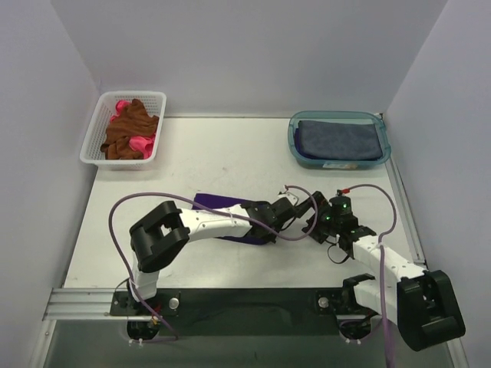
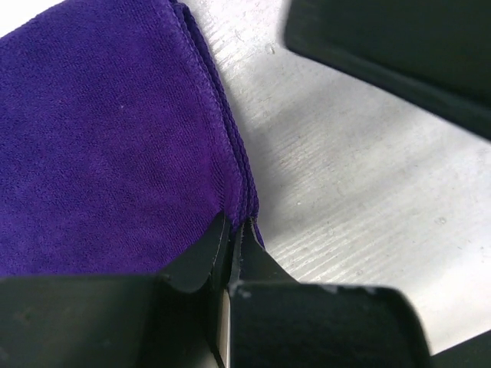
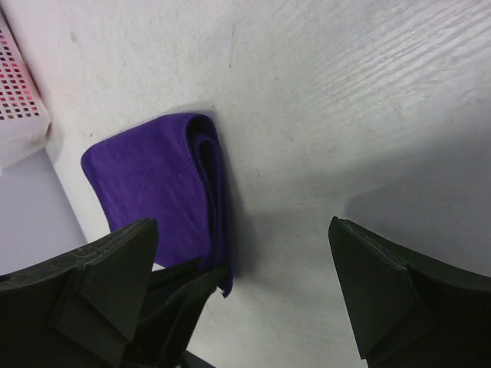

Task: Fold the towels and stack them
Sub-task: Neatly place the folded towel into the bin

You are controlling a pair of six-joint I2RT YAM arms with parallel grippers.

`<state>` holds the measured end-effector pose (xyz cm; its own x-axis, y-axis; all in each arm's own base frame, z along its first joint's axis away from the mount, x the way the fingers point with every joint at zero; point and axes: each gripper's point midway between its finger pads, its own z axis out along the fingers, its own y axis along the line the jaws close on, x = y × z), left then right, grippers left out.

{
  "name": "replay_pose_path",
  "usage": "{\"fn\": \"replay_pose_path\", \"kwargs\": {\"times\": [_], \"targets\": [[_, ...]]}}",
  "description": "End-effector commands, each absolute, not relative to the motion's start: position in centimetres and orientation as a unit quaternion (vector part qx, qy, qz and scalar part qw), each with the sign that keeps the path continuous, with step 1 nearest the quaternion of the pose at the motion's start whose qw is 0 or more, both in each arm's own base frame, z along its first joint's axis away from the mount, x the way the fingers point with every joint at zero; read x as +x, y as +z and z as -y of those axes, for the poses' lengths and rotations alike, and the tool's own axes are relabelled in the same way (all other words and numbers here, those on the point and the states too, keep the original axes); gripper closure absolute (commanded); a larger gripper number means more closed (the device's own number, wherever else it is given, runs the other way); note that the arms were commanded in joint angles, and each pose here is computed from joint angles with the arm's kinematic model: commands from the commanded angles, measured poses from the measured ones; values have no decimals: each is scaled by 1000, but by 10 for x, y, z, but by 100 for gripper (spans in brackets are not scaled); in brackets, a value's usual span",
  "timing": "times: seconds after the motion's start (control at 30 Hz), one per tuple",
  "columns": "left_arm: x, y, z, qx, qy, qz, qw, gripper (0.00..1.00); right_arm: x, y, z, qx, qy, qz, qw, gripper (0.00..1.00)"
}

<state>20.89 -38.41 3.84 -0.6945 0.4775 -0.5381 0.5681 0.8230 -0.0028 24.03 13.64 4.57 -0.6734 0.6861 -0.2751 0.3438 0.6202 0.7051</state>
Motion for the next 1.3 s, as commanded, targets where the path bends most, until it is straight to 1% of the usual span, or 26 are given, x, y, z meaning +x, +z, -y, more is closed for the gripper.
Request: {"fn": "replay_pose_path", "kwargs": {"times": [0.0,0.27,0.47,0.5,0.67,0.8,0.97,1.03,1.07,1.13,1.27], "targets": [[217,73,400,266,-140,-904,303,100,258,58,-156,312,379,-828,270,0],[230,85,402,239,-161,-904,316,100,247,30,-185,315,382,-840,223,1],[234,90,407,233,-170,-903,319,100,240,13,-206,330,385,-838,199,7],[235,90,407,230,-170,-903,320,100,243,12,-207,334,389,-834,203,10],[236,91,405,228,-172,-904,318,100,240,2,-212,327,383,-845,182,13],[234,93,406,231,-181,-902,316,100,239,-4,-221,319,399,-845,160,17],[233,96,406,230,-186,-901,319,100,238,-6,-228,316,410,-843,145,19],[234,97,406,228,-187,-901,320,100,239,-6,-228,315,409,-844,145,23],[235,99,407,227,-189,-900,322,100,240,-6,-228,314,408,-844,147,28],[236,96,408,227,-186,-901,319,100,241,-5,-228,312,409,-844,149,34],[236,97,413,226,-191,-900,319,100,242,-2,-231,302,413,-846,150,53]]}}
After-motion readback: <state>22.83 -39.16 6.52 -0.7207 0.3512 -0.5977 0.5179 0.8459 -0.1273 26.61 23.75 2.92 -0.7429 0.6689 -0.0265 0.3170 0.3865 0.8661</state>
